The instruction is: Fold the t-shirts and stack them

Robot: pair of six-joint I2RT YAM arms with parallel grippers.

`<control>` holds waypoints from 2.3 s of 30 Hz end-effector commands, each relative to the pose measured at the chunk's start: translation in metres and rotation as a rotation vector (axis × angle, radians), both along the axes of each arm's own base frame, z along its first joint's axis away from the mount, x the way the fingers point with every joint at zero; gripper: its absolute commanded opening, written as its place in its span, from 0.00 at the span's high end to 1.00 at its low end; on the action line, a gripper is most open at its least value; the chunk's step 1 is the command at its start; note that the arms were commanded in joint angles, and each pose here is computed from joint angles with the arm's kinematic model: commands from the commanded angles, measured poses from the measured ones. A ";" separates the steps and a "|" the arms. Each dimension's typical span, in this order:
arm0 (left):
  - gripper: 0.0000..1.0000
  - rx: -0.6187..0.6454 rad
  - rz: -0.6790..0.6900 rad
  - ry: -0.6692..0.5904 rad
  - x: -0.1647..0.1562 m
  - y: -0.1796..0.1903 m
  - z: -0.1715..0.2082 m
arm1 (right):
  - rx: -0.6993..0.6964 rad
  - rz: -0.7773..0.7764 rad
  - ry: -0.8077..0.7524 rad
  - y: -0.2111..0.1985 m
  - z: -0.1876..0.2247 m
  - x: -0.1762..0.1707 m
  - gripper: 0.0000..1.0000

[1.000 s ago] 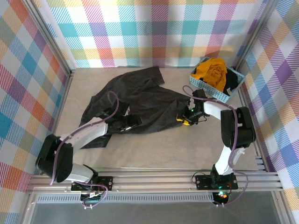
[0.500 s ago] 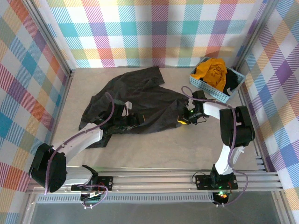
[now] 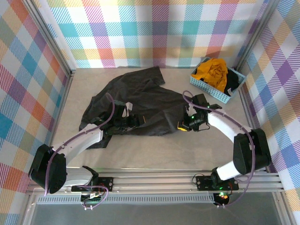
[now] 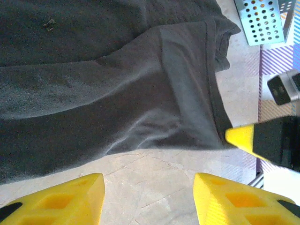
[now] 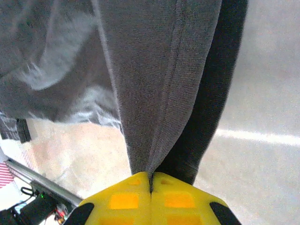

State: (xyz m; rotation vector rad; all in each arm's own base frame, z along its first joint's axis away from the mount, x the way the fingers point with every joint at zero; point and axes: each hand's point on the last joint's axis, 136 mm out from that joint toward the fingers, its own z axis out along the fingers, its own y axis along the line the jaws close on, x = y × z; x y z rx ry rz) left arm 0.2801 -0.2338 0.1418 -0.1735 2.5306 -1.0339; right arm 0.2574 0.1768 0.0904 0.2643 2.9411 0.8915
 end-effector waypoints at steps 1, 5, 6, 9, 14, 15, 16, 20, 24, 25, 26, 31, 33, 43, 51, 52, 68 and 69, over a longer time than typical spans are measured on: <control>0.47 0.013 -0.030 0.004 -0.009 0.001 -0.002 | 0.002 -0.022 0.139 0.000 0.006 -0.040 1.00; 0.47 0.016 -0.037 0.003 -0.010 0.000 -0.002 | 0.018 0.000 0.230 0.005 0.021 -0.065 1.00; 0.47 0.018 -0.038 0.002 -0.009 0.000 -0.002 | 0.023 0.003 0.252 0.006 0.023 -0.070 1.00; 0.47 0.018 -0.039 0.003 -0.007 -0.001 -0.003 | 0.021 0.014 0.253 0.008 0.021 -0.066 1.00; 0.47 0.018 -0.046 0.000 -0.004 -0.004 0.000 | -0.013 0.001 0.234 0.011 0.007 -0.021 1.00; 0.47 0.022 -0.050 -0.001 -0.003 -0.004 0.001 | -0.017 -0.001 0.237 0.012 0.003 -0.012 1.00; 0.48 0.026 -0.052 -0.004 -0.003 -0.004 0.002 | -0.028 0.000 0.234 0.013 0.000 -0.004 1.00; 0.48 0.040 -0.063 -0.013 -0.002 -0.004 0.006 | -0.058 0.007 0.236 0.013 -0.012 0.015 1.00; 0.48 0.045 -0.061 -0.025 -0.001 -0.003 0.009 | -0.094 0.009 0.249 0.007 -0.022 0.017 1.00; 0.48 0.045 -0.060 -0.027 -0.001 -0.002 0.010 | -0.104 0.007 0.252 0.004 -0.026 0.016 1.00; 0.48 0.047 -0.059 -0.022 -0.002 -0.002 0.008 | -0.112 0.005 0.257 0.002 -0.029 0.016 1.00; 0.48 0.045 -0.061 -0.015 -0.001 -0.003 0.006 | -0.111 -0.010 0.311 0.000 -0.050 0.007 1.00; 0.48 0.042 -0.065 -0.012 -0.001 -0.005 0.005 | -0.095 -0.023 0.330 0.002 -0.053 0.002 1.00; 0.48 0.031 -0.072 -0.006 -0.002 -0.007 0.004 | -0.133 -0.051 0.355 -0.010 -0.059 -0.027 0.90; 0.48 0.091 -0.019 0.000 -0.006 0.011 0.005 | -0.190 -0.260 0.320 -0.037 -0.028 -0.057 0.67; 0.48 0.103 0.003 0.006 -0.006 0.016 0.005 | -0.161 -0.300 0.330 -0.034 -0.025 -0.063 0.66; 0.47 0.017 0.171 0.005 0.000 0.046 0.018 | 0.152 -0.911 0.491 0.015 -0.043 -0.043 0.52; 0.47 0.015 0.173 0.002 -0.001 0.047 0.019 | 0.153 -0.929 0.501 0.017 -0.046 -0.044 0.52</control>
